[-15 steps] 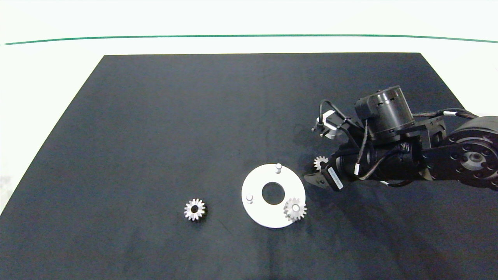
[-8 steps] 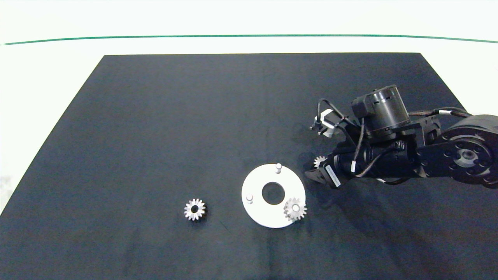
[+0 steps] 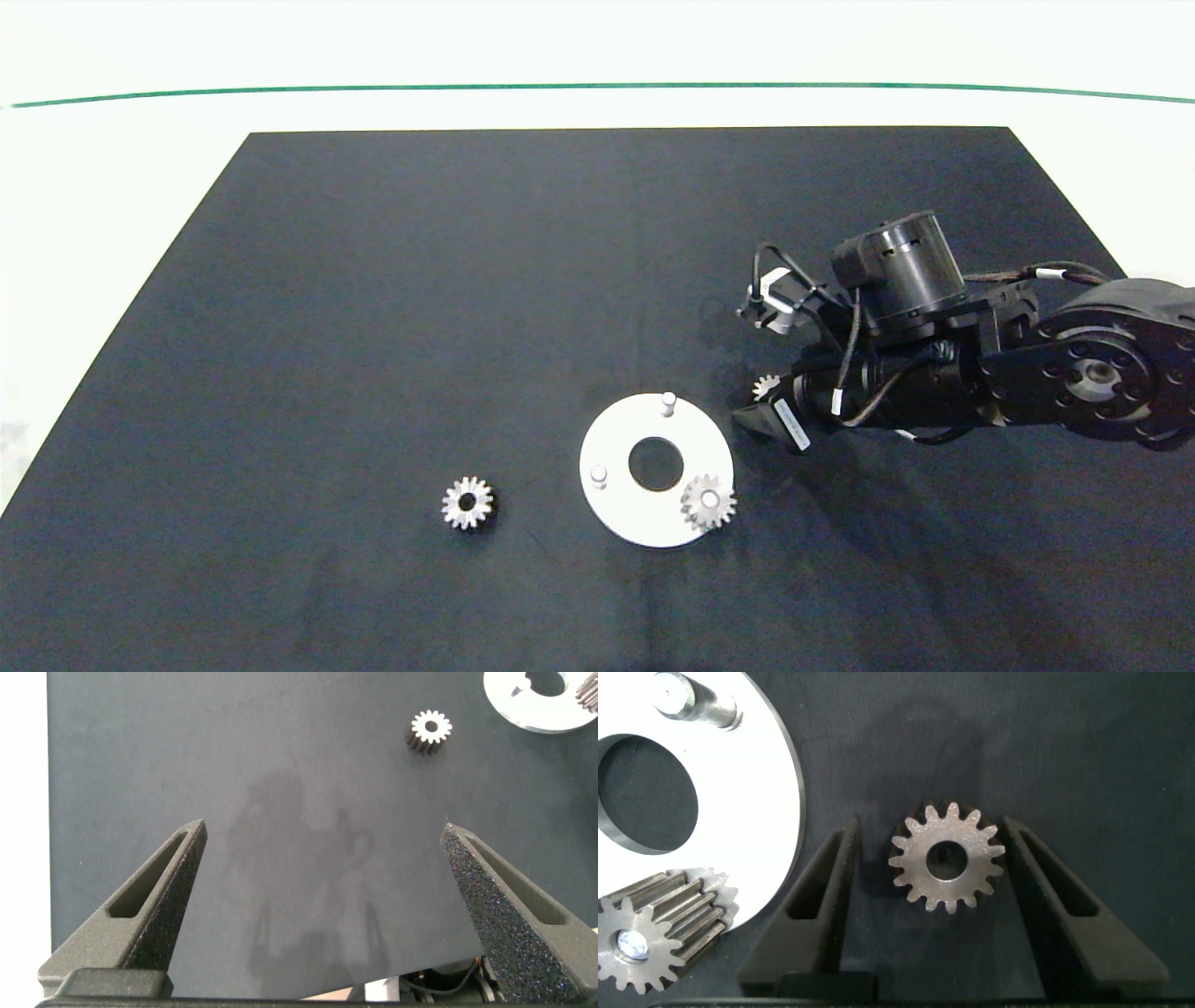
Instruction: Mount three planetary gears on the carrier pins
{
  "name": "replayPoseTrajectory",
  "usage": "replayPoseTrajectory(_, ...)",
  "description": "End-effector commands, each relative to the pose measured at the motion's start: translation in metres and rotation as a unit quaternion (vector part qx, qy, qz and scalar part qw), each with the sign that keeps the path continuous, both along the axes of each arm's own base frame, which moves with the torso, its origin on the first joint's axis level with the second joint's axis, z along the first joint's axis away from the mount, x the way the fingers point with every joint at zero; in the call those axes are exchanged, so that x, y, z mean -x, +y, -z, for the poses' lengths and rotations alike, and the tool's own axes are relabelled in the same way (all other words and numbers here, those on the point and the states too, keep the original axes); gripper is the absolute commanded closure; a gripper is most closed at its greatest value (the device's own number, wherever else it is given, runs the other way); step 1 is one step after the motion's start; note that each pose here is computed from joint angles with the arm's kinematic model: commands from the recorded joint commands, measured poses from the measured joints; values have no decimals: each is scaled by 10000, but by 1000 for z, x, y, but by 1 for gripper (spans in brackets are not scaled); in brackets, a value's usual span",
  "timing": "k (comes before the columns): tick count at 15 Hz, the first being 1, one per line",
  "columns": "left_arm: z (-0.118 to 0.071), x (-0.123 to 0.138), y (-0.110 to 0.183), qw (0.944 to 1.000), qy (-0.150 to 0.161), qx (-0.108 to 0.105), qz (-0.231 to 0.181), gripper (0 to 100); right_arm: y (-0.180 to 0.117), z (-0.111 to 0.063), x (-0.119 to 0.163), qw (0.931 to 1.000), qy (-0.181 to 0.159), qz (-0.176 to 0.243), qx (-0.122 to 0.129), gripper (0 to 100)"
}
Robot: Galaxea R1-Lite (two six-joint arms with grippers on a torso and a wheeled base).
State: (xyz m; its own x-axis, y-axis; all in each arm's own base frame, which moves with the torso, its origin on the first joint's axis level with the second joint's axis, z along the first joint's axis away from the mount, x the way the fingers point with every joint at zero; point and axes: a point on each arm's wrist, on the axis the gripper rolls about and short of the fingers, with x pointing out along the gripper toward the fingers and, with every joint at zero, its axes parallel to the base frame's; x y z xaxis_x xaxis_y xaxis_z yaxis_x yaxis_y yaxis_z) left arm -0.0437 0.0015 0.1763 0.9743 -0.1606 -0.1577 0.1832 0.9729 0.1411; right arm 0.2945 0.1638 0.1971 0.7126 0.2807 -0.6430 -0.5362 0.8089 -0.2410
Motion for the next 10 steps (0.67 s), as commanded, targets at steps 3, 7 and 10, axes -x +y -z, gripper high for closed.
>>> replayPoseTrajectory(3,-1,0,0,10000,3,2,1,0,0,3,-1,10000,34,2,28,49)
replayPoseTrajectory(7,-1,1,0,10000,-6,-5,10,0,0,3,-2,10000,51,-13,15,58)
replayPoseTrajectory(10,-1,0,0,10000,-6,-5,10,0,1,4,-4,10000,-1,-19,-20,64)
